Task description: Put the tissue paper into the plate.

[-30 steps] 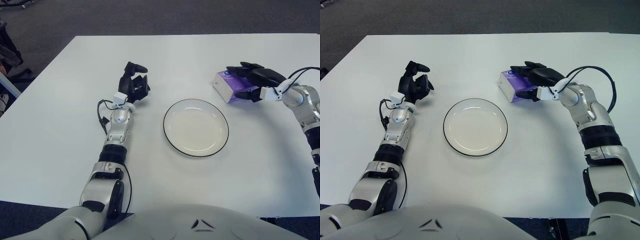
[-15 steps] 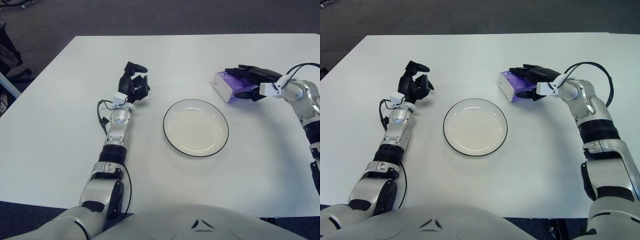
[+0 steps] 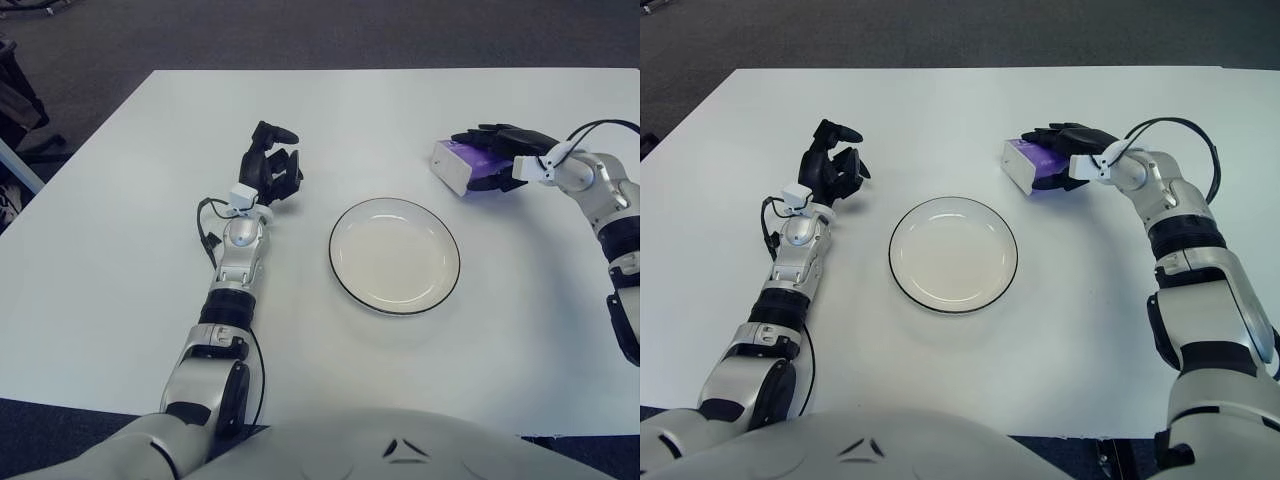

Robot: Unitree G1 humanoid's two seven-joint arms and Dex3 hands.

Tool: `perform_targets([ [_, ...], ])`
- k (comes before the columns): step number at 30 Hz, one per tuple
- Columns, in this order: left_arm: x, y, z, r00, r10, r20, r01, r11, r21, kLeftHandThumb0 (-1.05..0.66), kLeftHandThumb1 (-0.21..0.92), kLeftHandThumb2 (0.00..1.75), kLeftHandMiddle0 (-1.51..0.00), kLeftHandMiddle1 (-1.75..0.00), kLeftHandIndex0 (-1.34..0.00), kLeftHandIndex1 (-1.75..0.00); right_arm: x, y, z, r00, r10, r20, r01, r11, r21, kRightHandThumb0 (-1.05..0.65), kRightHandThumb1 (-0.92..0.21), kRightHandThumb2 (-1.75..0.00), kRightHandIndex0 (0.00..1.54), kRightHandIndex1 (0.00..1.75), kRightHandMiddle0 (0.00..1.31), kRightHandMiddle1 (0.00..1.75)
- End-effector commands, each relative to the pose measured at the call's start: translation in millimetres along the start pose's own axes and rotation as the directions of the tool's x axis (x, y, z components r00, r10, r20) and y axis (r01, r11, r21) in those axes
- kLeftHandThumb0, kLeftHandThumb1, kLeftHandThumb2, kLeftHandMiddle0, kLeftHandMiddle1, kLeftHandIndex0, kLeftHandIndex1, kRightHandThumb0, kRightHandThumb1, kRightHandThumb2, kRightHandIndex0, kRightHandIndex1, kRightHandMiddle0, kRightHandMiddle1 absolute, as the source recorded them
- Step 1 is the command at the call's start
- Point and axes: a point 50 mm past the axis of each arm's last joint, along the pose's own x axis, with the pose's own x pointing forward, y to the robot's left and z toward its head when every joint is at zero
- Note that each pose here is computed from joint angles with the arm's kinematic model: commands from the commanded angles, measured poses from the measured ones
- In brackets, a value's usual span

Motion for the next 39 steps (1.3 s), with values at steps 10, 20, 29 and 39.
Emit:
perform_targets([
  [10,-50.1,5.3,-48.3,0.974,0.057,-0.22,-0.06,0.998,-0.005,-0.38,0.7,0.81,-0.86,-1.75,-0.33,-1.75,-6.7,43.4,-6.8,0.998,0.054,0.01,-0.054,0.998,-0.033,0.0,-0.5,-1.01,0.54,1.5,0.37,1.74],
  [20,-49.1,6.2,-49.0,0.973,0.058,-0.224,-0.061,0.998,-0.006,-0.38,0.7,0.81,-0.87,-1.75,-0.33,-1.75,-13.7,37.5,-3.4,0.983,-0.168,0.076,0.164,0.984,0.063,0.0,-0.39,-1.19,0.59,1.61,0.37,1.75],
  [29,-48.3,7.0,-49.2,0.973,0.058,-0.225,-0.06,0.998,-0.006,-0.38,0.7,0.81,-0.87,-1.75,-0.33,-1.75,-23.0,6.8,9.6,0.88,-0.431,0.201,0.421,0.903,0.092,0.0,-0.36,-1.24,0.6,1.63,0.39,1.75],
  [39,-46.8,7.6,-49.3,0.972,0.057,-0.226,-0.06,0.998,-0.005,-0.38,0.71,0.8,-0.87,-1.75,-0.33,-1.75,-26.7,-18.5,35.5,0.736,-0.612,0.29,0.575,0.791,0.21,0.0,-0.34,-1.27,0.6,1.67,0.39,1.75],
])
